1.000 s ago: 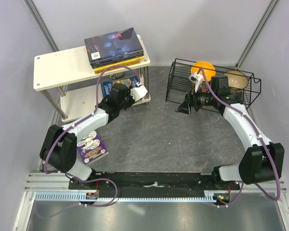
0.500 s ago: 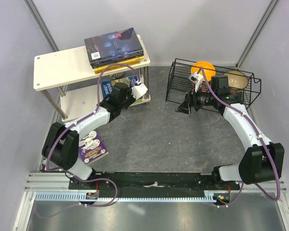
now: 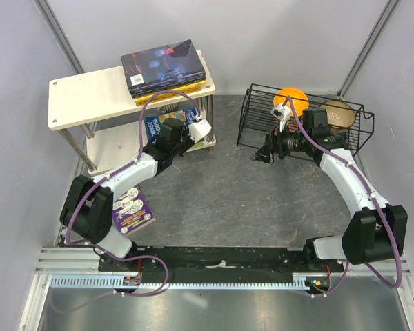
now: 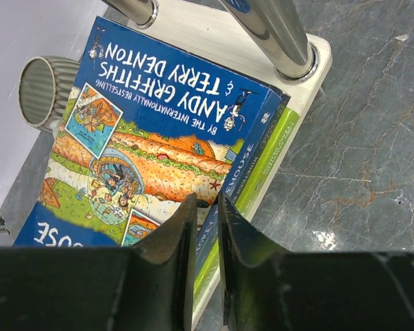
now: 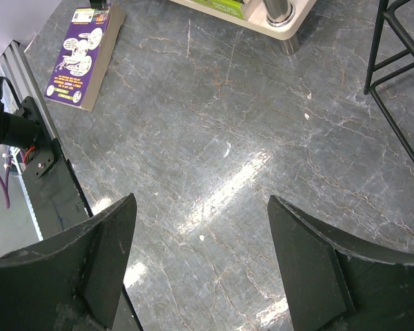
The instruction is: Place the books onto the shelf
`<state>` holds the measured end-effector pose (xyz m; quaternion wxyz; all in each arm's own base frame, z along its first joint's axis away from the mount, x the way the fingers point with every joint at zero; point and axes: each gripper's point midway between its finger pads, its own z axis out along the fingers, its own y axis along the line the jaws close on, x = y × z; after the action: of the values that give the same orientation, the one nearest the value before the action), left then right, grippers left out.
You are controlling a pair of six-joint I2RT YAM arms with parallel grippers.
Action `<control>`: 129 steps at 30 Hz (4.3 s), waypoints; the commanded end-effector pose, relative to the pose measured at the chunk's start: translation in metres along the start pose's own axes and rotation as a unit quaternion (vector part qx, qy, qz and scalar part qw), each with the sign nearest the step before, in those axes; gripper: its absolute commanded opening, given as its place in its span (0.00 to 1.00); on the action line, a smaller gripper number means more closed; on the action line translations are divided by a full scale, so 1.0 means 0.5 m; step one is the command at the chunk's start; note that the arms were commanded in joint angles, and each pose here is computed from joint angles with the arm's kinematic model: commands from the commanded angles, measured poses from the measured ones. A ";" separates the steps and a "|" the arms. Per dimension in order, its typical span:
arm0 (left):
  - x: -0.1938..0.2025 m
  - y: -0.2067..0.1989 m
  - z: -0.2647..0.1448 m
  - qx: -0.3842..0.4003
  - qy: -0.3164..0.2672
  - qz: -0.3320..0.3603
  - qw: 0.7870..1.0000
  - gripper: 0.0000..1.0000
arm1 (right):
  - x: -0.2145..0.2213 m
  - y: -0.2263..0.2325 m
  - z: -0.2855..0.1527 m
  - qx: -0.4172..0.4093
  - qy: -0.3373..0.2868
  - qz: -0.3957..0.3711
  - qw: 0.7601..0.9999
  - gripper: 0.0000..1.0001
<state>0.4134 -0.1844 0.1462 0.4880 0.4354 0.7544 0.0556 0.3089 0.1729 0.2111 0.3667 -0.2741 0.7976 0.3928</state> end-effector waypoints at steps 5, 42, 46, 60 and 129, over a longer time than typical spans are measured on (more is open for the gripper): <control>-0.032 0.029 -0.021 -0.027 -0.027 -0.032 0.999 0.18 | -0.020 0.015 -0.011 -0.011 -0.021 -0.023 0.999 0.84; -0.066 0.017 -0.563 -0.018 -0.098 -0.339 0.936 0.84 | 0.225 0.429 0.426 -0.209 0.122 -0.053 0.969 0.81; -0.071 0.034 -0.628 -0.032 -0.128 -0.354 0.926 0.87 | 0.230 0.450 0.529 -0.164 0.082 0.017 0.983 0.81; -0.044 0.036 -0.710 -0.049 -0.151 -0.389 0.907 0.87 | 0.308 0.454 0.715 -0.036 0.091 0.205 0.974 0.72; 0.592 -0.076 -0.322 -0.312 0.193 -0.810 0.457 0.59 | 0.225 0.337 0.456 -0.162 0.091 0.029 0.982 0.71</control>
<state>0.2422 0.0726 0.0246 0.3221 -0.5421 0.7750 -0.0419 0.2002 0.4384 0.0635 0.1931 -0.3247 0.7858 0.4897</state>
